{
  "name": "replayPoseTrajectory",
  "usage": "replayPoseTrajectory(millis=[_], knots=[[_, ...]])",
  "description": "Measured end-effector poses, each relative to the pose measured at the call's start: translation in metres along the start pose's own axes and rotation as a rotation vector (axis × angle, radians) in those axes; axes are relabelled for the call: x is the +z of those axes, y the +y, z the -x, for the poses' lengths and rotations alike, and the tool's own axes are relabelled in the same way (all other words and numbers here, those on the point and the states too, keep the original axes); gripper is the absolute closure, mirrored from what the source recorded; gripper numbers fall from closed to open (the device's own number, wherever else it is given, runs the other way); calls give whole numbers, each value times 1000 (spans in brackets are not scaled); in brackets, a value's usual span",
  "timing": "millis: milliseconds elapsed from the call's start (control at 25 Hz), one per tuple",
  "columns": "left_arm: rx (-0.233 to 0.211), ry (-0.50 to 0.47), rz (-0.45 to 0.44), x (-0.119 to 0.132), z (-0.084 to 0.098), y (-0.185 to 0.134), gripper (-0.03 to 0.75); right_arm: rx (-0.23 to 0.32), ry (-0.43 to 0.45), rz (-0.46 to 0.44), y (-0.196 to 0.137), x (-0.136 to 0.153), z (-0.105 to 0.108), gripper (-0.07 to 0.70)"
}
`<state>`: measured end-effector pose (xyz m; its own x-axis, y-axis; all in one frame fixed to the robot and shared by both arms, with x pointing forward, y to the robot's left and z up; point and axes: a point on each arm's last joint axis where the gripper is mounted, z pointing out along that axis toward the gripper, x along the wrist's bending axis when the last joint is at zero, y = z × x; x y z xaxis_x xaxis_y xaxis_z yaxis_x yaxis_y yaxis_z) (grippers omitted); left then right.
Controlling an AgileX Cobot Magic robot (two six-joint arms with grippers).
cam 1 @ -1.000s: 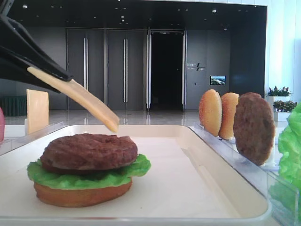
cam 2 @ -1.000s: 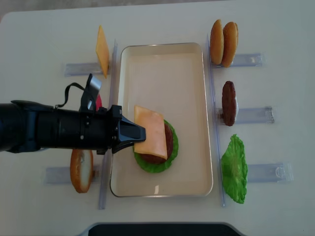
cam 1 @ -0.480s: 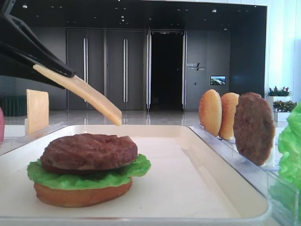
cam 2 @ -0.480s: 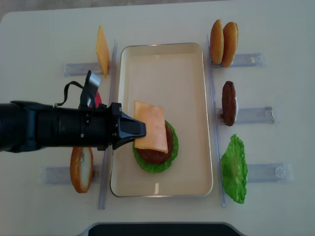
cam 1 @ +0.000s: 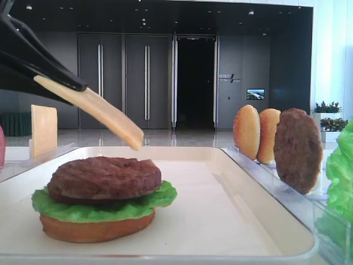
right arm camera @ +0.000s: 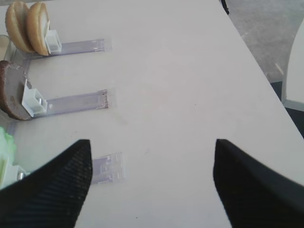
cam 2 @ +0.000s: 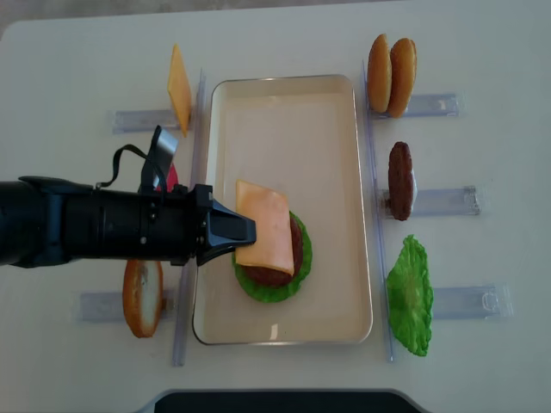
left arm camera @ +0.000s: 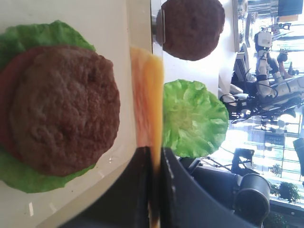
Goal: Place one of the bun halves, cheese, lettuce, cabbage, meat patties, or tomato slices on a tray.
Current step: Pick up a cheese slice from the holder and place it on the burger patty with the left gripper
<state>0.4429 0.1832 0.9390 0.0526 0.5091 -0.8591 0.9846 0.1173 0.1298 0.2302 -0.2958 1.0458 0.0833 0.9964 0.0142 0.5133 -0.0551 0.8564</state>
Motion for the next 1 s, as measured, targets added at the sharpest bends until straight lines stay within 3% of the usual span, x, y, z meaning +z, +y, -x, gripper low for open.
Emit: replayPoseTrajectory(millis=[160,440,1000], knots=[[6,6,-10,0,-1,-1,692,6,0,0,0,0,0,97],[-26,20,-41,6,-10,-1,692,0,0,0,0,0,0,97],[-18,21,-17,6,-10,1,692,0,0,0,0,0,0,97]])
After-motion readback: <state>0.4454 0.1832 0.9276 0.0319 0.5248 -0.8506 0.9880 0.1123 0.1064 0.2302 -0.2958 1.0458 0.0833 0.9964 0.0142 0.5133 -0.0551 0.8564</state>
